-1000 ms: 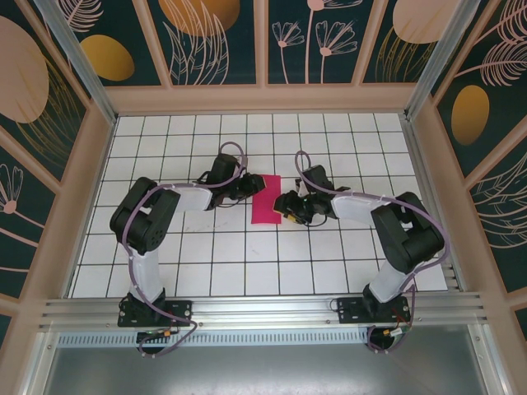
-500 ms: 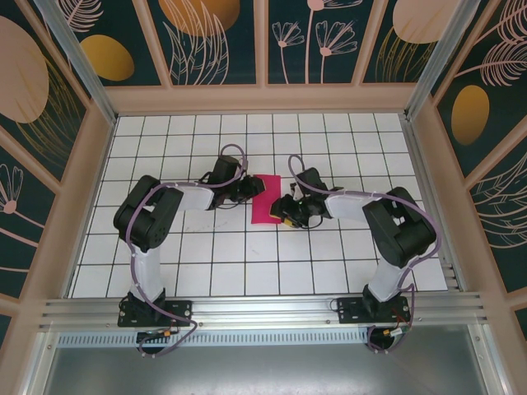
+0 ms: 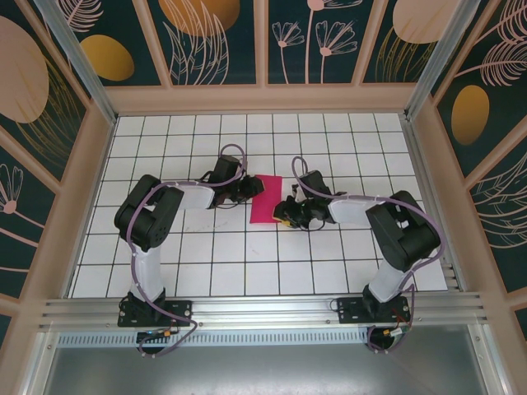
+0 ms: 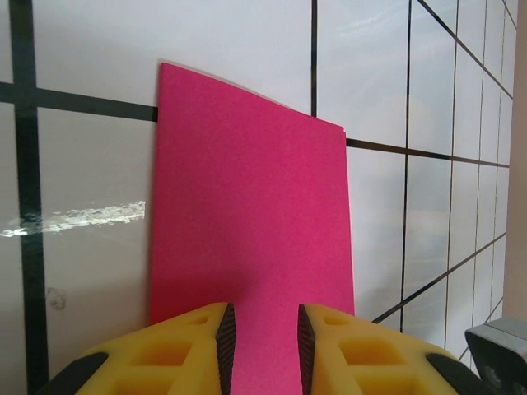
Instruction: Fold a paper plane with a square sheet of paper (pick it up from the middle)
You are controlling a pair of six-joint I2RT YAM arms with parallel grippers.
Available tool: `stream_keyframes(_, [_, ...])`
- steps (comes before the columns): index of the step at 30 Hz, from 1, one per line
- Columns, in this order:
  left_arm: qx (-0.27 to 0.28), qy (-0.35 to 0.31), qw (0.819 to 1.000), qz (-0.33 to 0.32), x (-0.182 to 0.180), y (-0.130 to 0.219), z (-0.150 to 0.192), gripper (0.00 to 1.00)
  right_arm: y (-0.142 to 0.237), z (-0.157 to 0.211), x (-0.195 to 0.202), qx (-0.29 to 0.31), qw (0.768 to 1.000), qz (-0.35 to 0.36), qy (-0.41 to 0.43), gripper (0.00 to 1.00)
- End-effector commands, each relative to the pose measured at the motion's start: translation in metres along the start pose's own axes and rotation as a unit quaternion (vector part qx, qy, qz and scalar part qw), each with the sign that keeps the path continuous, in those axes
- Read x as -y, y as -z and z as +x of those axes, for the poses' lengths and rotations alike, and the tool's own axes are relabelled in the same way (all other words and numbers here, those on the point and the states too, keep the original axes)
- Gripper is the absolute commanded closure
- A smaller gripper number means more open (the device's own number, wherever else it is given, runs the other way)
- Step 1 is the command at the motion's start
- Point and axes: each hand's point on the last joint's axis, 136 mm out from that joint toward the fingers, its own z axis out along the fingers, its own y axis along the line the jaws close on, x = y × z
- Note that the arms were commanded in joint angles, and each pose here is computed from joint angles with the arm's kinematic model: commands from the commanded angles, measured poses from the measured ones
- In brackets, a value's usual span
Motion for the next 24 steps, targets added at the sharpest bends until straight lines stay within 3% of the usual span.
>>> stream_keyframes(1, [0.003, -0.010, 1.000, 0.000, 0.002, 0.001, -0.003, 0.70, 0.012, -0.005, -0.015, 0.023, 0.999, -0.028, -0.001, 0.85])
stream_keyframes(3, [0.004, -0.014, 1.000, 0.009, 0.008, 0.004, -0.004, 0.70, 0.016, -0.012, -0.008, 0.030, 0.999, -0.028, -0.010, 0.96])
stream_keyframes(5, [0.004, -0.020, 0.999, 0.026, 0.017, 0.007, -0.005, 0.69, 0.017, -0.011, -0.004, 0.022, 0.999, -0.025, -0.011, 1.00])
stream_keyframes(14, [-0.004, -0.037, 0.998, 0.053, 0.028, 0.008, -0.003, 0.69, 0.015, 0.011, 0.025, -0.061, 0.998, 0.003, 0.012, 1.00])
stream_keyframes(24, [-0.022, -0.048, 0.997, 0.053, 0.029, -0.005, 0.001, 0.70, 0.016, 0.005, 0.023, -0.061, 0.998, -0.004, 0.011, 1.00])
